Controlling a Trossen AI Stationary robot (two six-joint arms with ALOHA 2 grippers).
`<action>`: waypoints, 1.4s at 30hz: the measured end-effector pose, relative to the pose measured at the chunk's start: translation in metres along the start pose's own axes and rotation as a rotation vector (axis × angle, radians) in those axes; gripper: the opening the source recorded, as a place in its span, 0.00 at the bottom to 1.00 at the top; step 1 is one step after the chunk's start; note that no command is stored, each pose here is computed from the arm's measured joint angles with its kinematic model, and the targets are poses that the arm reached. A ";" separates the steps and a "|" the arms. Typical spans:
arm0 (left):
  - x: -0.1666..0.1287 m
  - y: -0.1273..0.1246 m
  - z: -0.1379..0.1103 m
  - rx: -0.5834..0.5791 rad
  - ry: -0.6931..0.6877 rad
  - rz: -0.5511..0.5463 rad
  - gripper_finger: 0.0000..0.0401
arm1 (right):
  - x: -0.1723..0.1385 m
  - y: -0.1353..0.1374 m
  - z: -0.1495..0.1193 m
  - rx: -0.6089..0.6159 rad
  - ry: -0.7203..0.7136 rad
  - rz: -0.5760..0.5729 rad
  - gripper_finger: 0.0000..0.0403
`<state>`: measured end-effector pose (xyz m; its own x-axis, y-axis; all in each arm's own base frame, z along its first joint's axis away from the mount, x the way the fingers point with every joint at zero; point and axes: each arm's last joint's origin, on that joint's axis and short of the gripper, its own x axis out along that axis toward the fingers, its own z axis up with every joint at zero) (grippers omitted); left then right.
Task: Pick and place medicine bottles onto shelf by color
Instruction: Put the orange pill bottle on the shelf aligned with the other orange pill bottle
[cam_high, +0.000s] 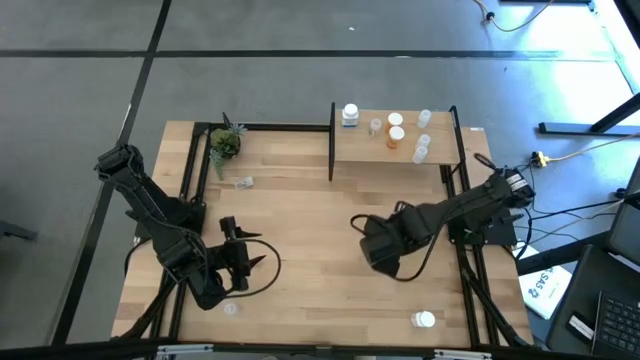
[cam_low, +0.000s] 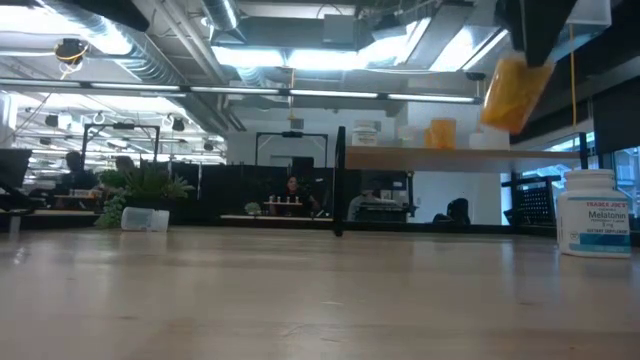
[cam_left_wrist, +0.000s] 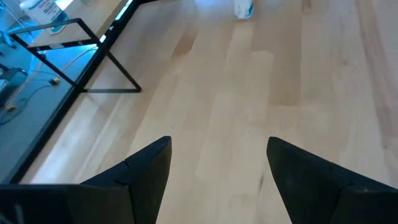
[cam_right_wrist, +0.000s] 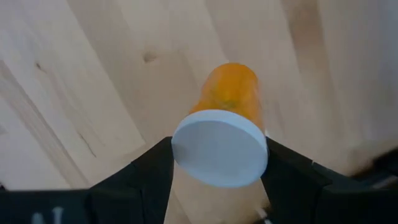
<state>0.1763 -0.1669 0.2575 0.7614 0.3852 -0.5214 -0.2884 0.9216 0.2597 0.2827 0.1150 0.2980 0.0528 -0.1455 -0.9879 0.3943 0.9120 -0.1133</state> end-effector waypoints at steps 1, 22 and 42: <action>0.000 0.000 0.001 -0.007 -0.008 0.001 0.65 | -0.005 -0.004 0.001 0.007 0.004 -0.005 0.53; 0.042 0.025 0.023 -0.185 0.015 0.140 0.65 | -0.069 -0.134 0.070 0.169 -0.115 0.176 0.53; 0.057 0.039 0.029 -0.204 0.033 0.204 0.65 | -0.060 -0.188 0.006 0.326 -0.086 0.138 0.53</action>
<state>0.2252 -0.1107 0.2612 0.6570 0.5621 -0.5024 -0.5471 0.8140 0.1953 0.2111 -0.0499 0.3790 0.1973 -0.0744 -0.9775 0.6488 0.7574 0.0733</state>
